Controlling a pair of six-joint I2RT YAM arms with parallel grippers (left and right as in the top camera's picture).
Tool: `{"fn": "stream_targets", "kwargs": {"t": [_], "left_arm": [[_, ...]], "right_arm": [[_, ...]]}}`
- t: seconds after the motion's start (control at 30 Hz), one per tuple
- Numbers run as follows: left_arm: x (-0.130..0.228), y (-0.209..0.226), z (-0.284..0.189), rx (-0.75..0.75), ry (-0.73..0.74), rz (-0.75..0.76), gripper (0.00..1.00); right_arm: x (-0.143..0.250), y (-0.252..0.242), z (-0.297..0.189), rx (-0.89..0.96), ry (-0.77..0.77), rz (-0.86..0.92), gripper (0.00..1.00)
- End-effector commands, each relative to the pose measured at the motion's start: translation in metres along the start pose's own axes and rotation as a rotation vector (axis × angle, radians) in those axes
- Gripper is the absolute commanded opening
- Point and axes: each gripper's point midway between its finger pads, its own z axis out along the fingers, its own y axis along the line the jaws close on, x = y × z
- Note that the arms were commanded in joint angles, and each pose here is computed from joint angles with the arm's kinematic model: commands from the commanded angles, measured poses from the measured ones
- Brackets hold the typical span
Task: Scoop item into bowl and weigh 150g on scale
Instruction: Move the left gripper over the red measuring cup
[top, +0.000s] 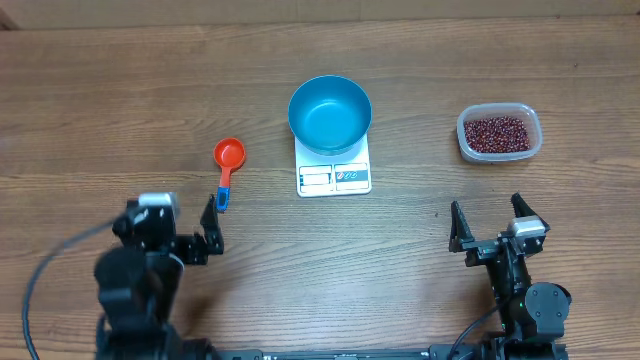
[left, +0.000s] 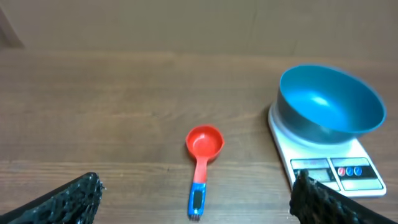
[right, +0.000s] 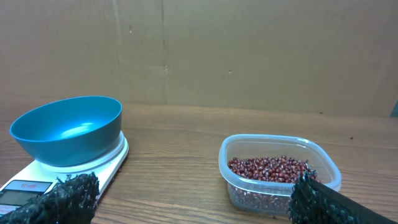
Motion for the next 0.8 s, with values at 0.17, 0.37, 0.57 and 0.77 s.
{"fn": "stream_targets", "kwargs": {"t": [0.17, 0.37, 0.57, 0.77], "left_arm": [[-0.040, 0.006, 0.022, -0.013, 0.212, 0.038, 0.99], [-0.051, 0.010, 0.053, -0.006, 0.387, 0.033, 1.00], [-0.049, 0.015, 0.088, -0.004, 0.547, 0.022, 1.00], [-0.035, 0.020, 0.128, 0.001, 0.669, 0.016, 1.00]], "right_arm": [[0.002, 0.001, 0.000, -0.005, -0.002, 0.003, 1.00], [0.002, 0.001, 0.000, -0.005, -0.002, 0.003, 1.00], [0.002, 0.001, 0.000, -0.005, -0.002, 0.003, 1.00], [0.002, 0.001, 0.000, -0.005, -0.001, 0.004, 1.00]]}}
